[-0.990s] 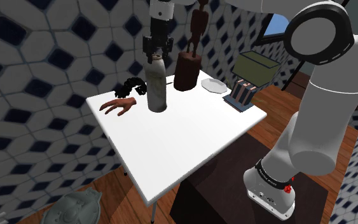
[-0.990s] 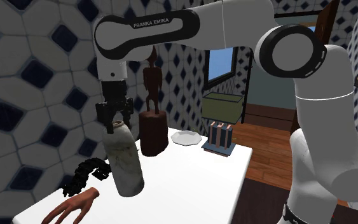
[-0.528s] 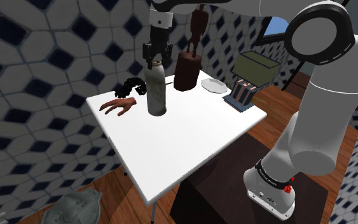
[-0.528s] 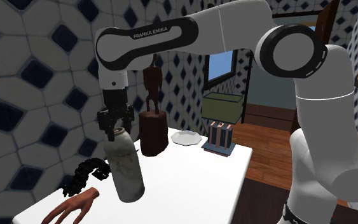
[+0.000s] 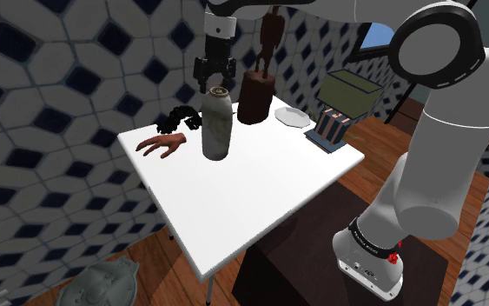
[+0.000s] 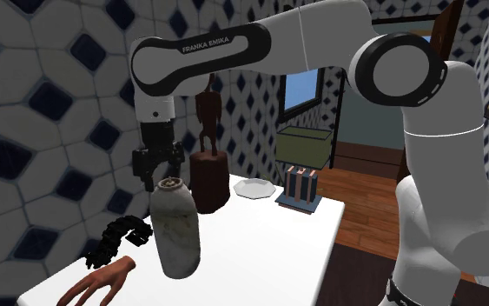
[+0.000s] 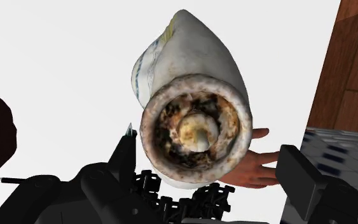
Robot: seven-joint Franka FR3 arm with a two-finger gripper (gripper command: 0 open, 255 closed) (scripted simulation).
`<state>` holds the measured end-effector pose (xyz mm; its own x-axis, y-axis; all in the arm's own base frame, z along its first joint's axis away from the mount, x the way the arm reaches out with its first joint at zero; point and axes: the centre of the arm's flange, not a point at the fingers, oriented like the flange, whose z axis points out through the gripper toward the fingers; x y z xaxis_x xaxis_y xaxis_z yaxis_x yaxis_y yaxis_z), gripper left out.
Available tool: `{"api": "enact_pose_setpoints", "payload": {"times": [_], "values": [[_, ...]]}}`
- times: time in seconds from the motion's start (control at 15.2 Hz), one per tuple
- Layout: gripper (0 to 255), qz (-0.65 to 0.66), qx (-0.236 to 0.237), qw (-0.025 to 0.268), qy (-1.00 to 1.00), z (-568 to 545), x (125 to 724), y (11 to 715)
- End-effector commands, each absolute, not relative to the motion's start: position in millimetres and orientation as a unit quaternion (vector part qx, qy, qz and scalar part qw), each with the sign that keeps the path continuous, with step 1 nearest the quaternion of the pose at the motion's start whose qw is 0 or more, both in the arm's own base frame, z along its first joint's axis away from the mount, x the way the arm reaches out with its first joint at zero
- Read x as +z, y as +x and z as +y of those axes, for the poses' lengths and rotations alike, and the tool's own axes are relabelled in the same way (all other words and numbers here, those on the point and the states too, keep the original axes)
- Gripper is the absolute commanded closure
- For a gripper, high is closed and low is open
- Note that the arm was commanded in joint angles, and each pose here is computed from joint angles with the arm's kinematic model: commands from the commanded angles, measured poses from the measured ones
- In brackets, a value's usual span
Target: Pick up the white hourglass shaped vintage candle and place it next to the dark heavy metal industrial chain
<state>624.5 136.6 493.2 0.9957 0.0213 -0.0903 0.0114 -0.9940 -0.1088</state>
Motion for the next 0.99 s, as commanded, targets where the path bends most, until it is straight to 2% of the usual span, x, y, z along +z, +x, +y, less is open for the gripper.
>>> {"api": "enact_pose_setpoints", "payload": {"times": [0.0, 0.13, 0.4, 0.92], "values": [[0, -0.008, 0.046, 0.054, -0.997, 137, 493, 624], [0, -0.008, 0.046, 0.054, -0.997, 137, 493, 625], [0, -0.008, 0.046, 0.054, -0.997, 131, 543, 629], [0, -0.008, 0.046, 0.054, -0.997, 131, 543, 629]]}}
